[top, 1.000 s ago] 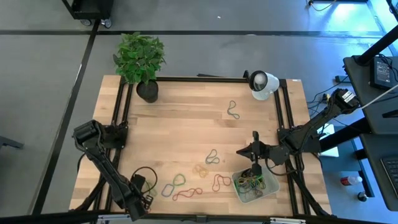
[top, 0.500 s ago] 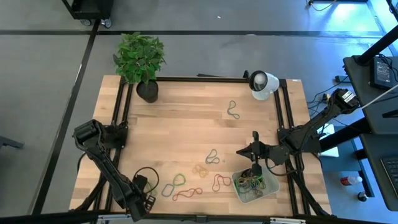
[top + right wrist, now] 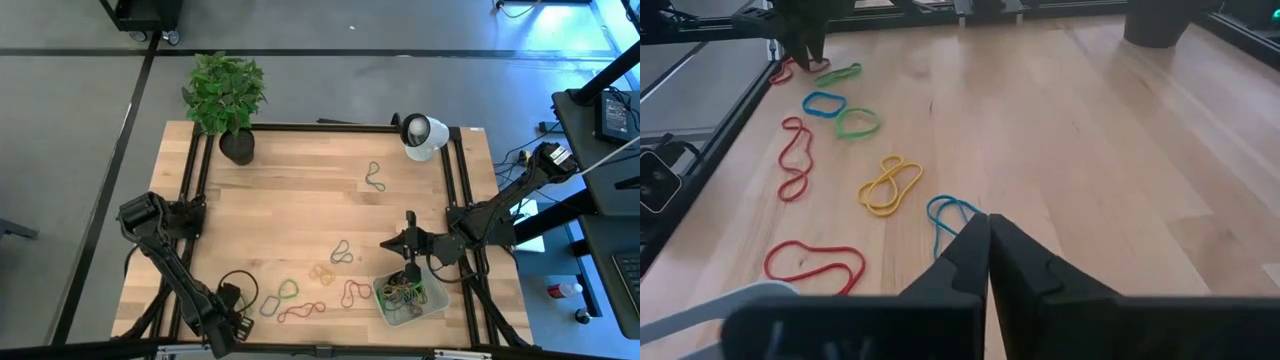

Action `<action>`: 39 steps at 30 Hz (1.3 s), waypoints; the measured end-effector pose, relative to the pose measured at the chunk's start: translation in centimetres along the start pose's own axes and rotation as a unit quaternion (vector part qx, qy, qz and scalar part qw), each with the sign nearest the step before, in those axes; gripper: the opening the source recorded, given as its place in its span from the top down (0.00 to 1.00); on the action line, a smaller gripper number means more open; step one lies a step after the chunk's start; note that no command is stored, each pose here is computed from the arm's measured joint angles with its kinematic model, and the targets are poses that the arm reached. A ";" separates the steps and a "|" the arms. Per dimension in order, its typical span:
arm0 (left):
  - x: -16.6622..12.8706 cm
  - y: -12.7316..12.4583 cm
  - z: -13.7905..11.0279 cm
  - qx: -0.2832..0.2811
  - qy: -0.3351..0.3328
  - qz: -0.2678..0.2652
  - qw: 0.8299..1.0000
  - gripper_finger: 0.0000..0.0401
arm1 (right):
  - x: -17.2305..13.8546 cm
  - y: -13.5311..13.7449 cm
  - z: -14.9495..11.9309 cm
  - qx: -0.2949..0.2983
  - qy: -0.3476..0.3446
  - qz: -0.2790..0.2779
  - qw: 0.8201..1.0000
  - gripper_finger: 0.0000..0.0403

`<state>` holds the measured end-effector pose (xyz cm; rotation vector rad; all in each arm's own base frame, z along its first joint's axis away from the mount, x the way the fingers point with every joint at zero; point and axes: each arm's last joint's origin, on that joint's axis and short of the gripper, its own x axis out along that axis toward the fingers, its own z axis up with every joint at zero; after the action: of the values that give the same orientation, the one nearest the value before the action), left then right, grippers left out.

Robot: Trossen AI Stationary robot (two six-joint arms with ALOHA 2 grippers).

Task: Pick and place rubber bands into bin
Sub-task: Put the red rubber band into the white bin

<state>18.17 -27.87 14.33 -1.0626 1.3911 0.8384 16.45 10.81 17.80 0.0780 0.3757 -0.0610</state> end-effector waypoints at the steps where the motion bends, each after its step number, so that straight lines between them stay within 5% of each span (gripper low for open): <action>1: 0.0 0.0 0.0 0.000 -0.001 0.001 1.000 0.66 | 0.0 0.0 0.0 0.000 0.000 0.000 1.000 0.96; 28: -1.8 0.8 0.0 0.005 0.019 0.019 1.000 0.67 | 0.0 0.0 0.0 0.000 0.001 0.000 1.000 0.96; 39: 1.4 1.1 -0.4 0.000 0.030 0.049 0.998 0.68 | 0.0 0.0 -0.1 -0.001 0.004 -0.002 1.000 0.96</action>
<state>17.09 -28.11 12.93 -1.0334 1.5044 0.8836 16.41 10.77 17.69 0.0765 0.3847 -0.0644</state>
